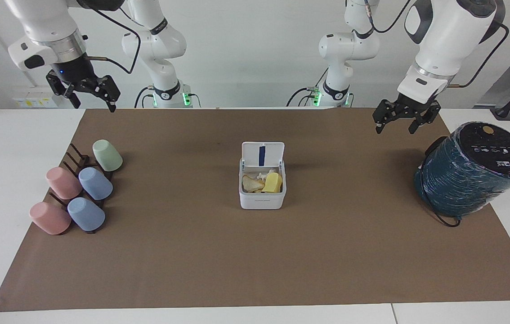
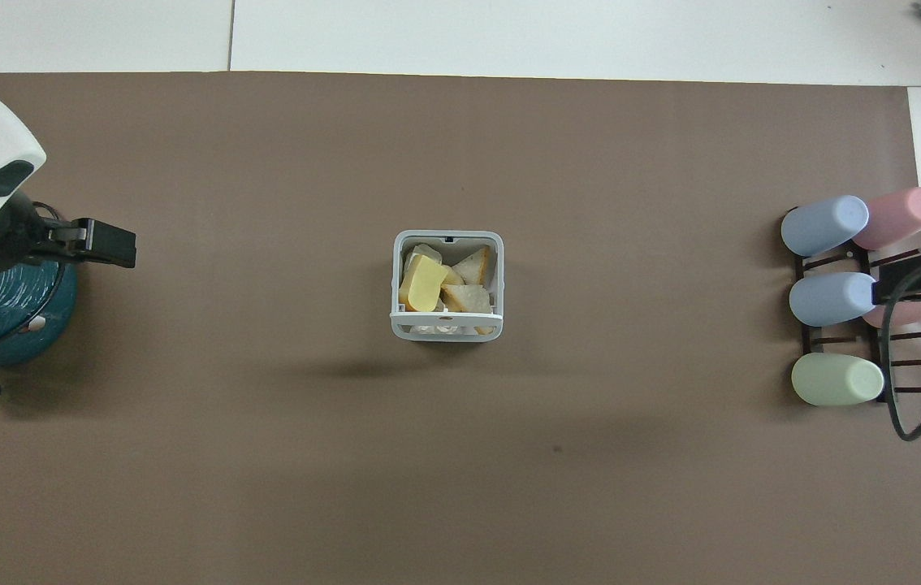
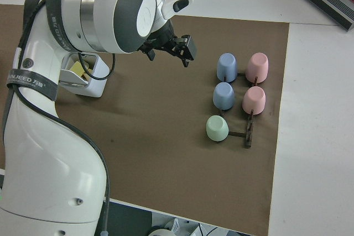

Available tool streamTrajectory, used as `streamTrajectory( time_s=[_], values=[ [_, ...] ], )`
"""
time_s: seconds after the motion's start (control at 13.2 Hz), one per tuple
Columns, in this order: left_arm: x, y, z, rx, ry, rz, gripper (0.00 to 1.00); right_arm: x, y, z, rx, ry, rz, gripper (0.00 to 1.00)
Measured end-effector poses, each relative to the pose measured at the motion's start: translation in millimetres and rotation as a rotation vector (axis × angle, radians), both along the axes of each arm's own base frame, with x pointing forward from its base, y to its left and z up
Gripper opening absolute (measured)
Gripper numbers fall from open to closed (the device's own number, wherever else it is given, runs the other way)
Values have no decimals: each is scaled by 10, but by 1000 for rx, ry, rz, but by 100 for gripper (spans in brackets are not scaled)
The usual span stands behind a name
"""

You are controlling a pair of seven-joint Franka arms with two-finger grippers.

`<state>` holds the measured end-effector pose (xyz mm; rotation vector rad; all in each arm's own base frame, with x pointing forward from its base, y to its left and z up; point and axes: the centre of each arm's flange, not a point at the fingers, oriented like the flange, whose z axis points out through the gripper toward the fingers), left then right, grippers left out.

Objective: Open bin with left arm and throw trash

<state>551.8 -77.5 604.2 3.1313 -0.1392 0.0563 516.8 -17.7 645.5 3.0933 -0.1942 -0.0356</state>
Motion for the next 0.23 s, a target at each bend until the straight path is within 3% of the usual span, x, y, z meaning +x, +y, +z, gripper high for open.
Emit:
streamTrajectory(
  time_s=[0.23],
  values=[
    [-1, -3, -2, 0, 1, -1, 100, -13, 18, -1, 7, 7, 2, 100]
  ],
)
